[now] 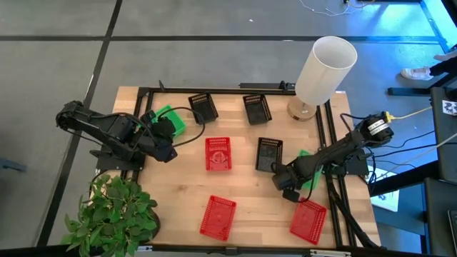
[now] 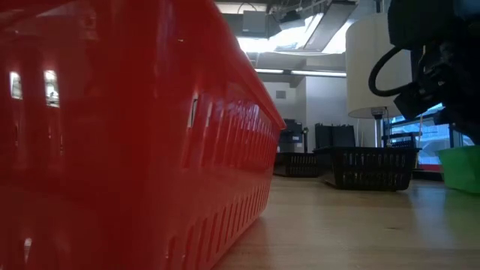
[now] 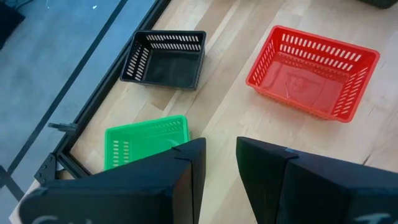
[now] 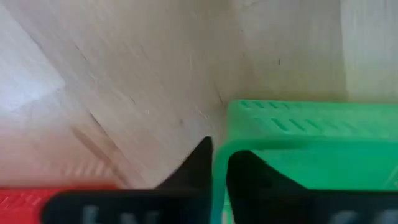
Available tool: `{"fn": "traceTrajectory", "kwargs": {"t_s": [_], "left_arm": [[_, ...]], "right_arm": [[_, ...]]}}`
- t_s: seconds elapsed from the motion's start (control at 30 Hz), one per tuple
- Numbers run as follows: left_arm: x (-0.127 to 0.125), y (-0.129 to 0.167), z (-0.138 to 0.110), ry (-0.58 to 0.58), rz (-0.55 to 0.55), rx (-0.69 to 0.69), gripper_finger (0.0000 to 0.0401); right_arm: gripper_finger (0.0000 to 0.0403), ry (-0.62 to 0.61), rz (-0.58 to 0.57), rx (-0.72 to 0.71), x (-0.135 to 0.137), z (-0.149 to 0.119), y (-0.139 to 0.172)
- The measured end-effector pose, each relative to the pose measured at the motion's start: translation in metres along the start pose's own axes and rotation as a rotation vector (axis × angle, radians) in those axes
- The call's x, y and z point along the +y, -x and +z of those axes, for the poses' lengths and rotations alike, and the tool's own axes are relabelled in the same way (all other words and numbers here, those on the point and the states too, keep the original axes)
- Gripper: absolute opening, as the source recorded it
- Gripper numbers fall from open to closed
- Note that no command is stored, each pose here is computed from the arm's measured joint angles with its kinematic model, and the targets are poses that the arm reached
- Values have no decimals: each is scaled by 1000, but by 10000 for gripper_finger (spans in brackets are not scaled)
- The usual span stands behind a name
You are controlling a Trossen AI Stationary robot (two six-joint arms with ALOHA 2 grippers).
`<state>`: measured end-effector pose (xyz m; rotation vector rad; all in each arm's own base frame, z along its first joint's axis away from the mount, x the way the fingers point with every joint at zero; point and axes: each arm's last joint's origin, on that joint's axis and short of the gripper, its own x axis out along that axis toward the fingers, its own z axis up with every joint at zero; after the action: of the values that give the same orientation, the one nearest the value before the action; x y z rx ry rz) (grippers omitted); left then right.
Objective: Stack baskets by color
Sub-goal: Stack the right green bin on the green bins
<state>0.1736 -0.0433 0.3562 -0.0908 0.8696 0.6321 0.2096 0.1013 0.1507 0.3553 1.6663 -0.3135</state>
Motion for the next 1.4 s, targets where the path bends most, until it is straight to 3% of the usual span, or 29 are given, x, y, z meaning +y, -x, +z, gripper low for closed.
{"fn": "traceTrajectory", "kwargs": {"t_s": [0.23,0.57,0.8,0.93,1.13,1.4], "left_arm": [[-1,0,-1,-84,-50,40,82],[-3,0,0,-174,-71,33,82],[-11,1,10,-403,-133,-84,82],[-17,3,19,-550,-160,-186,82],[-22,5,32,-705,-177,-317,82],[-27,-11,55,-785,-203,-408,82]], "right_arm": [[3,63,-10,-7,5,3,16],[1,273,-84,-136,22,13,96],[1,548,-161,-321,29,20,142],[0,681,-185,-357,30,21,154],[0,755,-216,-368,24,30,158],[0,873,-245,-436,18,46,161]]}}
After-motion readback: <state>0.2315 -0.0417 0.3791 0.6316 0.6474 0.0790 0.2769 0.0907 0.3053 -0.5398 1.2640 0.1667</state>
